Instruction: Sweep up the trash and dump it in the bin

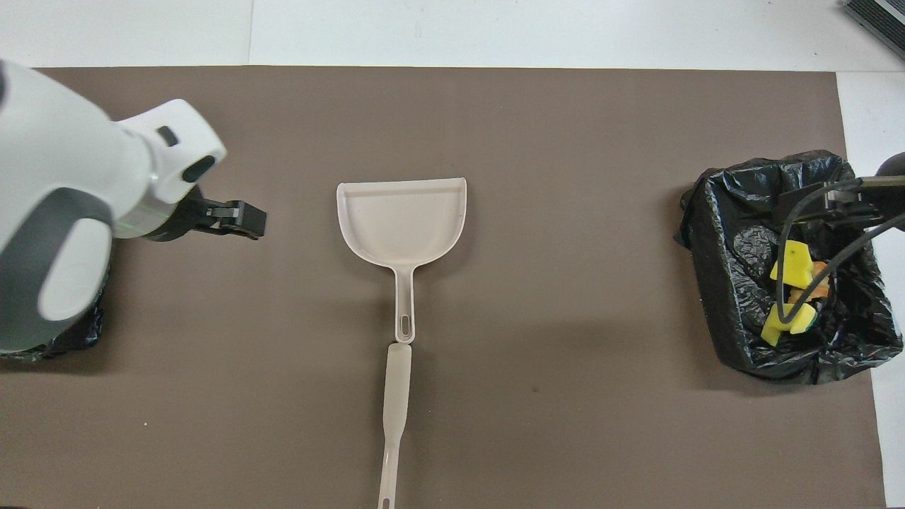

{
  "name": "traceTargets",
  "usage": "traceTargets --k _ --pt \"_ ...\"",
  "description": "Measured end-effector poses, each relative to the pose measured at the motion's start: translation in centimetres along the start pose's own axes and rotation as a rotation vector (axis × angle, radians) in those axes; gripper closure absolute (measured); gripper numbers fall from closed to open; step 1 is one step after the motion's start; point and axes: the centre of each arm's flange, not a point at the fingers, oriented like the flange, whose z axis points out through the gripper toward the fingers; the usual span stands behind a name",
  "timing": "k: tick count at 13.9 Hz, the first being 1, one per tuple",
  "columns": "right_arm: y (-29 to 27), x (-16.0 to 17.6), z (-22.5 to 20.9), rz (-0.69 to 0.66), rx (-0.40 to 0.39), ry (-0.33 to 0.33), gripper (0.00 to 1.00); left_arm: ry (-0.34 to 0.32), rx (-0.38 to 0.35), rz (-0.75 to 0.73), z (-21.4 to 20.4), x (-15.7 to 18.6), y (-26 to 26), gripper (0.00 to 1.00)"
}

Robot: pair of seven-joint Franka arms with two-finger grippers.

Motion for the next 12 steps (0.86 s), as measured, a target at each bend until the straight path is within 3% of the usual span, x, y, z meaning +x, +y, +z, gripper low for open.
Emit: traceTargets --k 5,12 --pt "0.0 0.0 0.0 0.000 0.000 0.000 0.00 -0.012 0.004 0.028 -6.0 -1.9 -1.7 0.00" --pt "0.0 0.0 0.0 0.000 0.000 0.000 0.00 -0.008 0.005 0.031 -6.7 -0.9 -1.8 0.00"
